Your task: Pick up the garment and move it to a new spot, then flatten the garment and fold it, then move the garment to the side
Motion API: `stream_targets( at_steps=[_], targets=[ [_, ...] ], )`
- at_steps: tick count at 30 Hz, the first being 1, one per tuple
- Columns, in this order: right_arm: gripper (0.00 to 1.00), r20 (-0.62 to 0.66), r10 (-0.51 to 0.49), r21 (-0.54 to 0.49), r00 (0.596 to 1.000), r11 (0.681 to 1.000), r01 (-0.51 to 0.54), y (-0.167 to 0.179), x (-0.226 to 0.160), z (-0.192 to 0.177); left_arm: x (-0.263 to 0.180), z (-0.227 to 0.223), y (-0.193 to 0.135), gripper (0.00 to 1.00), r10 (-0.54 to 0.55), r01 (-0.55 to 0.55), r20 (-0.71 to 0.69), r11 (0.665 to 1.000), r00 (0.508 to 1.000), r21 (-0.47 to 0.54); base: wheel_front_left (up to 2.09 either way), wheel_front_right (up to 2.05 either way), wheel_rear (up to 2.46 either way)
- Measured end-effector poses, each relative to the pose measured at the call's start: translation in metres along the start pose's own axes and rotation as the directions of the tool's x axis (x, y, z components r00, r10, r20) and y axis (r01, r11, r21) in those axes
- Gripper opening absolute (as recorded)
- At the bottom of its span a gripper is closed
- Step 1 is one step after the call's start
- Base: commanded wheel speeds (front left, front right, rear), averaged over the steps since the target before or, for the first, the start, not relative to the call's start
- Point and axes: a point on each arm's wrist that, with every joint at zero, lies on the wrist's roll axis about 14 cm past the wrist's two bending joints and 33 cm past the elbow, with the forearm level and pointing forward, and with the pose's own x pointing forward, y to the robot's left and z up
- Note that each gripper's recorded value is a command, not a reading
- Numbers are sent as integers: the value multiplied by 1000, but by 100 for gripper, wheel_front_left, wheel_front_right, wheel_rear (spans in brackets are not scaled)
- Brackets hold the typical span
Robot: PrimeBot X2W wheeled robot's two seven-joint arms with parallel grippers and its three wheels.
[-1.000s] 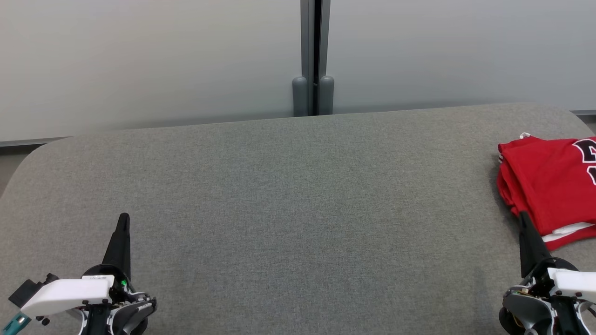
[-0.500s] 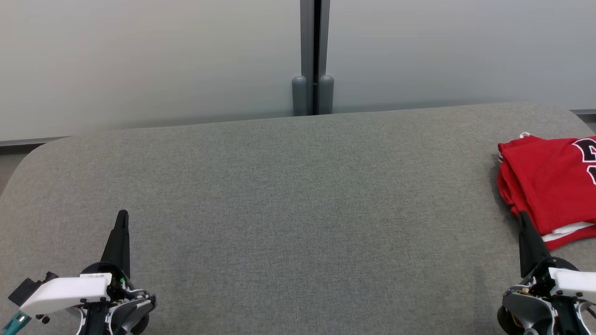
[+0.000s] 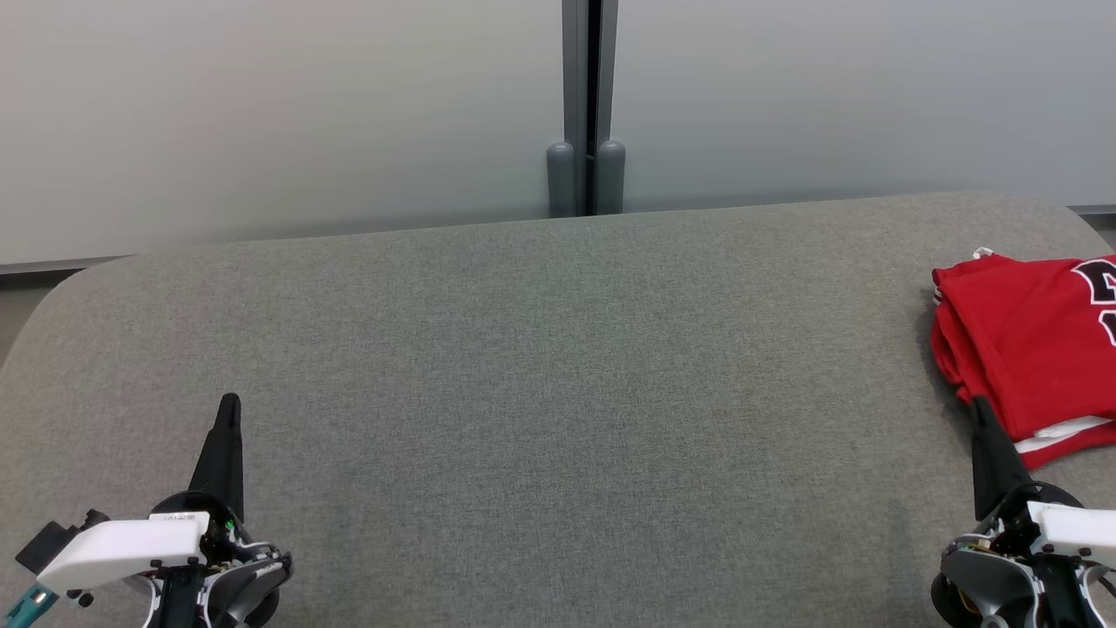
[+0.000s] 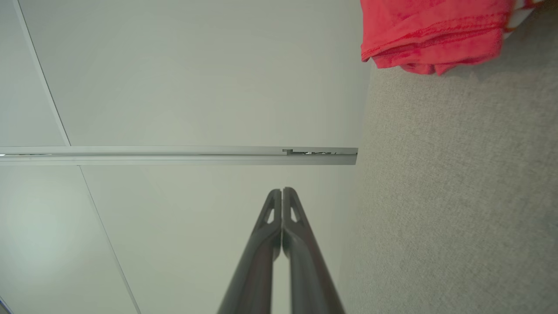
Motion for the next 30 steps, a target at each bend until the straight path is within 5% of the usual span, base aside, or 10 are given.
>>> stream_targets(
  at_steps=[30],
  targets=[
    [0, 1, 0, 0, 1000, 1000, 0, 0, 0, 0, 0, 0, 0, 0, 0, 0, 0, 1000, 1000, 0, 0, 0, 0]
  ],
)
